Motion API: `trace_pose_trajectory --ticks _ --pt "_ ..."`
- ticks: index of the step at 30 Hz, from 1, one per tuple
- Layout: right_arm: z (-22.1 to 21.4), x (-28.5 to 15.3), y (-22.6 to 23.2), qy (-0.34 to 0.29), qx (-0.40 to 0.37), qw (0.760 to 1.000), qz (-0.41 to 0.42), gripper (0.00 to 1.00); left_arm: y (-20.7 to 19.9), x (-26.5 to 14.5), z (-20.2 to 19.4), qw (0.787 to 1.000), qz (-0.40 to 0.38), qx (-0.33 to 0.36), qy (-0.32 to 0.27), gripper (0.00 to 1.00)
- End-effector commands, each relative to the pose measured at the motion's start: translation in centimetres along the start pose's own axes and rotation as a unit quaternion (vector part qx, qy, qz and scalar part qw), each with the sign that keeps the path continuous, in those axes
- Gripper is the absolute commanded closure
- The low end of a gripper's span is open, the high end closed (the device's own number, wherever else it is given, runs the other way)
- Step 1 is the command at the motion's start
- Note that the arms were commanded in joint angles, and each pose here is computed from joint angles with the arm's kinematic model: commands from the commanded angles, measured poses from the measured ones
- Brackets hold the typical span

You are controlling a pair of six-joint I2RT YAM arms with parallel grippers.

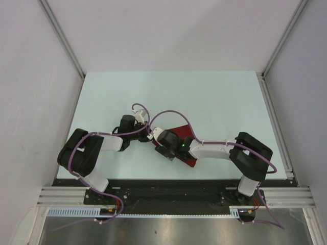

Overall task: Fold the napkin, place the utensils inside, and roll it up
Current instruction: Roll the napkin with the utensil

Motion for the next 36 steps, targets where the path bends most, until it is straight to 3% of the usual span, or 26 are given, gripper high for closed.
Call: trace_pose_trajectory --ticks 1,3,7,10,11,13,16,23,30,36 --pt "-0.4 0.8 0.2 0.003 -0.013 1.0 -0.013 0.4 0.5 0.4 -0.4 1.0 0.014 -0.004 0.014 1.0" --pt "-1.0 1.4 0.3 0.017 -0.011 1.0 -0.015 0.44 0.4 0.4 -0.3 1.0 0.012 -0.003 0.013 1.0" --pt "-1.9 2.1 0.3 0.032 0.005 0.999 0.009 0.73 0.1 0.2 -0.2 1.0 0.003 0.002 0.009 0.96" --pt "-2.4 2.4 0.5 0.038 0.034 0.996 0.07 0.86 -0.2 -0.1 0.2 1.0 0.002 0.013 -0.002 0.66" --pt "-2.5 2.4 0.6 0.039 0.044 0.994 0.092 0.88 -0.2 -0.3 0.2 1.0 0.004 0.015 -0.005 0.48" --pt "-2.8 2.2 0.9 0.037 0.076 0.984 0.154 0.95 0.0 -0.8 0.6 0.999 0.025 0.023 -0.018 0.32" --pt "-2.7 1.8 1.1 0.029 0.119 0.964 0.236 0.98 0.3 -1.7 1.3 0.997 0.054 0.033 -0.043 0.25" --pt "-2.1 1.1 2.4 0.026 0.161 0.923 0.349 1.0 0.6 -3.6 1.9 0.99 0.099 0.053 -0.083 0.23" --pt "-1.5 1.0 2.6 0.009 0.208 0.881 0.425 1.0 0.4 -4.0 1.5 0.991 0.091 0.058 -0.08 0.23" --pt "-2.3 2.3 1.0 0.019 0.234 0.884 0.403 1.0 0.5 -3.6 1.1 0.993 0.088 0.054 -0.064 0.27"
Point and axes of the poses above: each gripper's point midway between its finger pads, its own x axis out along the fingers, its own y axis along the line the jaws close on, z = x × y, the point moved 6 cm from there along -x, back along the fingers, and after that the axes turned 2 degrees about -x, right-handed, at the moved point
